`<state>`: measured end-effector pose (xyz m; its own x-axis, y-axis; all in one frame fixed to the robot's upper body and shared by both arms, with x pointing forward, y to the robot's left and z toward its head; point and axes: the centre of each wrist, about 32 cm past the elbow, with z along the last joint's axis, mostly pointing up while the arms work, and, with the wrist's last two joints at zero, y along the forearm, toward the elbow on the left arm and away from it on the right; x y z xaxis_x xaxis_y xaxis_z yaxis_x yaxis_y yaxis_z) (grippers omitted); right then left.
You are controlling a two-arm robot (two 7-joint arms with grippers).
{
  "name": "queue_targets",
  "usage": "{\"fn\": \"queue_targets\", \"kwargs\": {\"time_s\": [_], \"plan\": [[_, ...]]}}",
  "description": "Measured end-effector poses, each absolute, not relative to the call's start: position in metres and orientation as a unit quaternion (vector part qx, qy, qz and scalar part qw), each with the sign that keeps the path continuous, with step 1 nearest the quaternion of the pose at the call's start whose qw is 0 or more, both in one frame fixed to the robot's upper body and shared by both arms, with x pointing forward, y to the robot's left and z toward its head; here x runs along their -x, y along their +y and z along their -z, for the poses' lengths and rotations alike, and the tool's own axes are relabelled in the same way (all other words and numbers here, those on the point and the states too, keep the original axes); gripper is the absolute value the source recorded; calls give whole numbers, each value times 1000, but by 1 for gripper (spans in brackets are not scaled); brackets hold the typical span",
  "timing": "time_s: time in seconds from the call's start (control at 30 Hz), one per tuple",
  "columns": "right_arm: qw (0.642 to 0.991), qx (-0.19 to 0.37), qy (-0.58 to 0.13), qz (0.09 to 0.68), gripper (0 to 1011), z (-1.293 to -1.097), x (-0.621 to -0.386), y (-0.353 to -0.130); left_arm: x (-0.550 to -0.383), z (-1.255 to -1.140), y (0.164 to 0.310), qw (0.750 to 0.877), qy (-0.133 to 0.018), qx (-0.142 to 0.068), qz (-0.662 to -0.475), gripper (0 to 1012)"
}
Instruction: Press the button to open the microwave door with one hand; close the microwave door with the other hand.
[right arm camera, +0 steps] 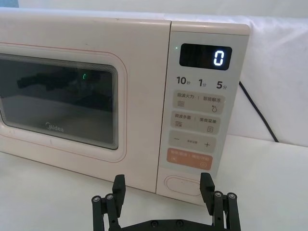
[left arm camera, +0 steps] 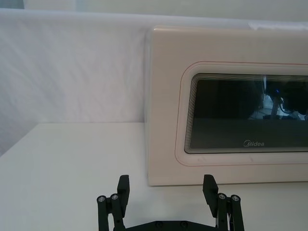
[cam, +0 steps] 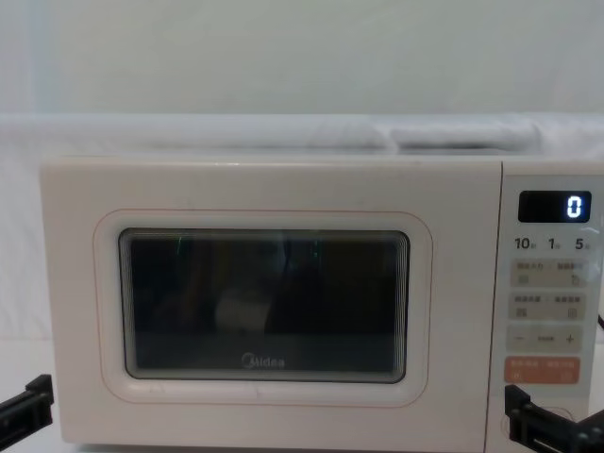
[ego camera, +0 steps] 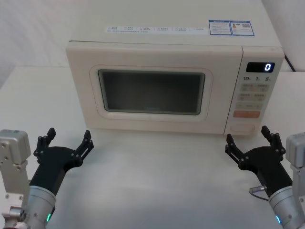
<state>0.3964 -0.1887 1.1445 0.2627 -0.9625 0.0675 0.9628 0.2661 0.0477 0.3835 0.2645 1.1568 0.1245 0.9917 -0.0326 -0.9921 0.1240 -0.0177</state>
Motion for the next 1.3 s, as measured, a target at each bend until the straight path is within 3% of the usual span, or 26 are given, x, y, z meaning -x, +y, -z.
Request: {"fn": "queue_targets", "kwargs": {"time_s": [1.3], "plan": [[795, 1, -41, 606, 1000, -1145, -396, -189, -384, -1157, 265, 750, 6, 17, -662, 1001]]}}
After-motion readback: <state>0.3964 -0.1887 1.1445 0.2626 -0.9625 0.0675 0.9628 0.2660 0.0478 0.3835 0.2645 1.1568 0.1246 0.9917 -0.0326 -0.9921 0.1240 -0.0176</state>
